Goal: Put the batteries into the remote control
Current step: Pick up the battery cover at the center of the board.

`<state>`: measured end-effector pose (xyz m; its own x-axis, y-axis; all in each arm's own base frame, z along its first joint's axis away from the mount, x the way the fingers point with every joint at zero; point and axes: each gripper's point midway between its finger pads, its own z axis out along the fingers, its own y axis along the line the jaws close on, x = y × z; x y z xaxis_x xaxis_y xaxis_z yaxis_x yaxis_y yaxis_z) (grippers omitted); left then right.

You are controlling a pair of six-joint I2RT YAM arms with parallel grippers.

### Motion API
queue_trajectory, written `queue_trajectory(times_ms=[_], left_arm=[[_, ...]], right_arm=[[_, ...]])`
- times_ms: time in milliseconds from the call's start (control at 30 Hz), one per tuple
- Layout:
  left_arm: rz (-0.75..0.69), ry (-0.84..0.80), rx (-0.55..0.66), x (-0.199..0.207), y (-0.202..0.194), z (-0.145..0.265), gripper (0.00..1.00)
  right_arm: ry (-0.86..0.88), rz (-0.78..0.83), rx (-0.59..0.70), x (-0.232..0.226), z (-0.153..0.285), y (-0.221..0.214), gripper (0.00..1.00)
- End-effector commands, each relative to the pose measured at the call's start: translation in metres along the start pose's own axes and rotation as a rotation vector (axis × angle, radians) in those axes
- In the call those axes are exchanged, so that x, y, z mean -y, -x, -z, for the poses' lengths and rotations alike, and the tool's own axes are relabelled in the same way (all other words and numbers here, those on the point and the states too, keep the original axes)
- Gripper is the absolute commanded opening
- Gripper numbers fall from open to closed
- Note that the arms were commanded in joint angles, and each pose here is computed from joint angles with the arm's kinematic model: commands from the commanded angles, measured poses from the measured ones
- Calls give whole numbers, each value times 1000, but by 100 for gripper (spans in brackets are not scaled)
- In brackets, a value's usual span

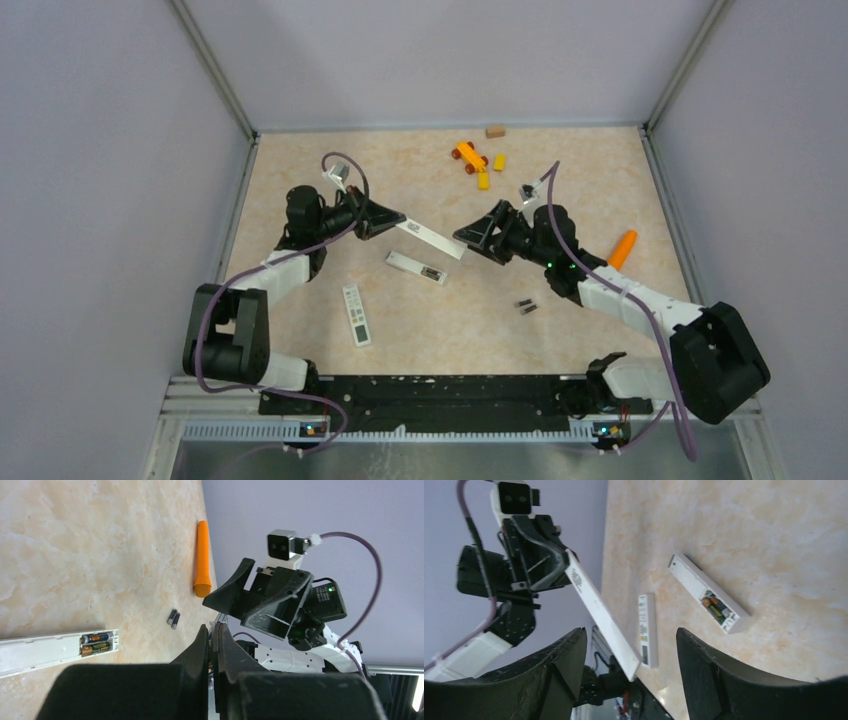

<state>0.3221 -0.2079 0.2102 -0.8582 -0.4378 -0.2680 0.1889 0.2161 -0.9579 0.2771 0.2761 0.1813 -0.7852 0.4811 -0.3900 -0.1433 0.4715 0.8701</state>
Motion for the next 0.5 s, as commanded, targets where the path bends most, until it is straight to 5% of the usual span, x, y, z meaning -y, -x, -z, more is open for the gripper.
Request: queue_trajectory(times_ms=[0,333,467], left_arm=[[-45,-43,2,18,-2,8,0],[14,-115,65,39,4,17,0],[12,-122,79,43,5,22,0]], right_arm=[[216,-91,9,-60,8,11,64],[357,-59,-93,-83,19,-9,51],[284,-20,-50,-73,19,-5,66]])
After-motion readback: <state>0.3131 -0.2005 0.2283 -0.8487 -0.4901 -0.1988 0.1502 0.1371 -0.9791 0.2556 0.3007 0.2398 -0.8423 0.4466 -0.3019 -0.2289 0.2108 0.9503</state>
